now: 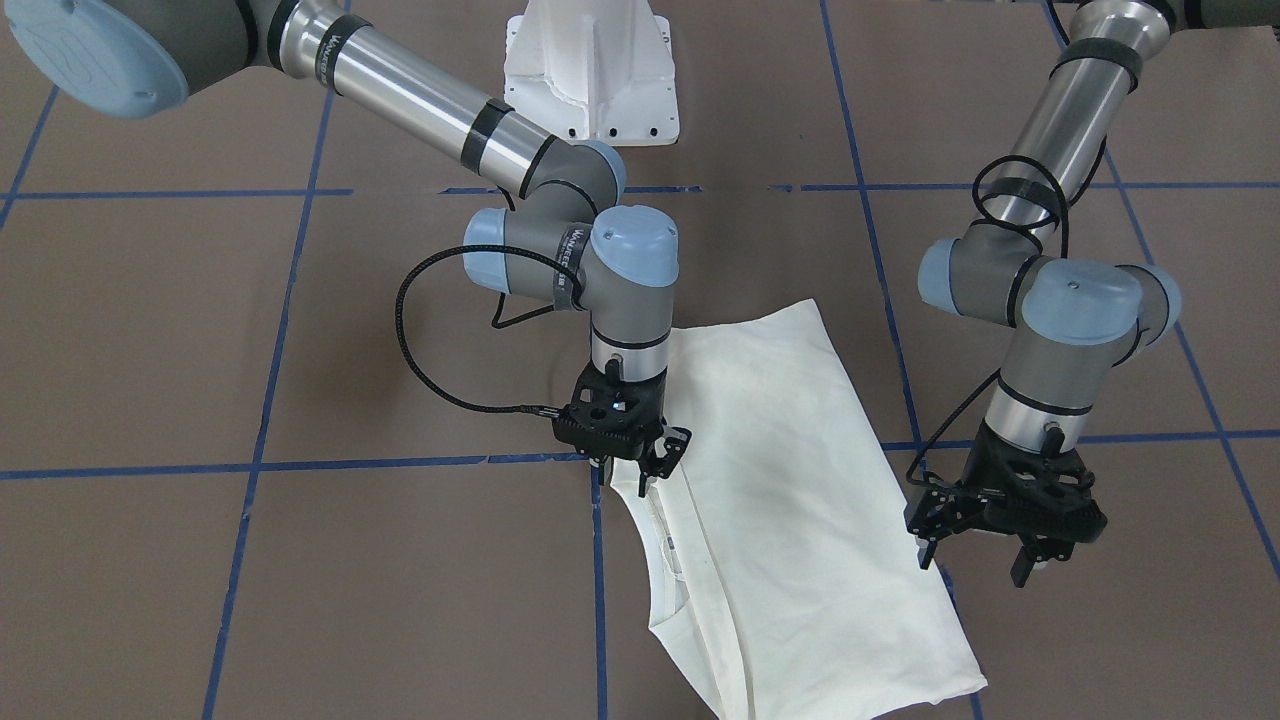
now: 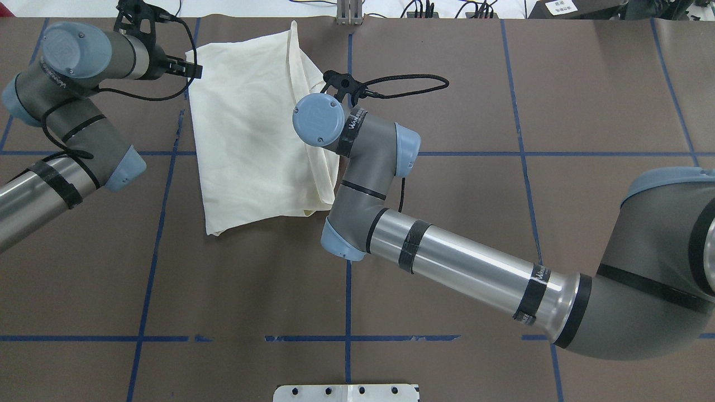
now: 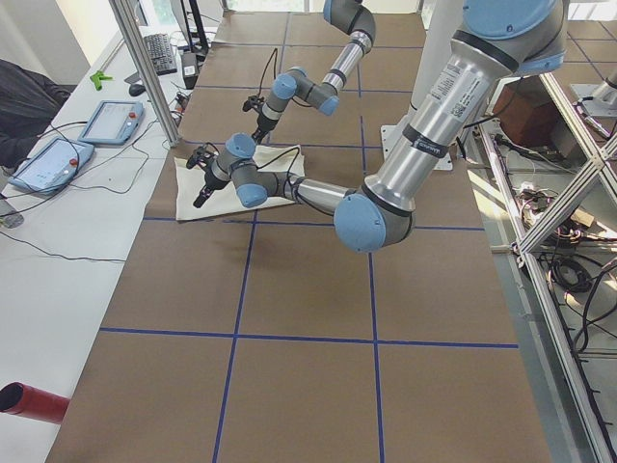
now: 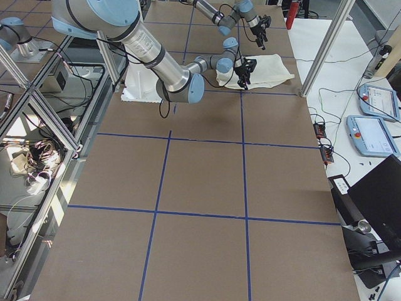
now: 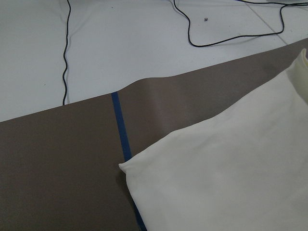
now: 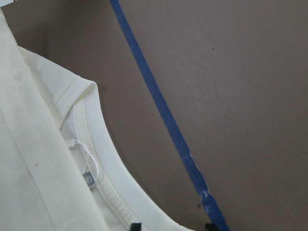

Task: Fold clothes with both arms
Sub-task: 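Reach the right gripper to the shirt's collar corner and grasp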

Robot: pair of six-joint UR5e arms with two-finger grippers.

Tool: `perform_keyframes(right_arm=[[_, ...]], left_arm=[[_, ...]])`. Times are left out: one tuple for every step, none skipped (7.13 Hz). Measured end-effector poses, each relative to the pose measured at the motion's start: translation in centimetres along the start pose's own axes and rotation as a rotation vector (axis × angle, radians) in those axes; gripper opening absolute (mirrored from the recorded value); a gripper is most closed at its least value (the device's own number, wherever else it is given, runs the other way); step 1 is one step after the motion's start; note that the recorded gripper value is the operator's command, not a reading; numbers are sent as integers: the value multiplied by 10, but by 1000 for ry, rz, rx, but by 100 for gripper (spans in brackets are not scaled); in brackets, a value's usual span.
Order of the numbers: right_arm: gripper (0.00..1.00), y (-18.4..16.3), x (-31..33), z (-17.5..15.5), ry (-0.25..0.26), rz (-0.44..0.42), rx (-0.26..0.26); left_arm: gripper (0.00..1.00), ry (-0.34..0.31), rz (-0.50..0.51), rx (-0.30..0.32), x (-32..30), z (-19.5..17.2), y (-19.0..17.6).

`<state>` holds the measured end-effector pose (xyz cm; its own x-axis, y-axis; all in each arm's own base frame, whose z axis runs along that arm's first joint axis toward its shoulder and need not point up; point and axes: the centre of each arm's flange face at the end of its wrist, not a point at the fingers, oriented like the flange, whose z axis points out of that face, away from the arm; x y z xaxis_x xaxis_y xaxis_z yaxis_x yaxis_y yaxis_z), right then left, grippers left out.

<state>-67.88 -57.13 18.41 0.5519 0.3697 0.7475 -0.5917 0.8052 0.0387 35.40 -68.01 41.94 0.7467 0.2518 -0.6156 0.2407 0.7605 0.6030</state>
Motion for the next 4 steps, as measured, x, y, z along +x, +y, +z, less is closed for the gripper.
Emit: perform_keyframes(right_arm=[[40, 3, 0, 1, 1, -3, 1], [40, 6, 0, 1, 2, -5, 1], [25, 9, 0, 2, 3, -8, 0], [3, 11, 1, 2, 4, -11, -1]], left_arm=[[100, 0, 0, 0, 0, 0, 0], [100, 1, 1, -1, 1, 0, 0], [100, 1, 1, -1, 1, 0, 1], [100, 2, 1, -2, 2, 1, 1]])
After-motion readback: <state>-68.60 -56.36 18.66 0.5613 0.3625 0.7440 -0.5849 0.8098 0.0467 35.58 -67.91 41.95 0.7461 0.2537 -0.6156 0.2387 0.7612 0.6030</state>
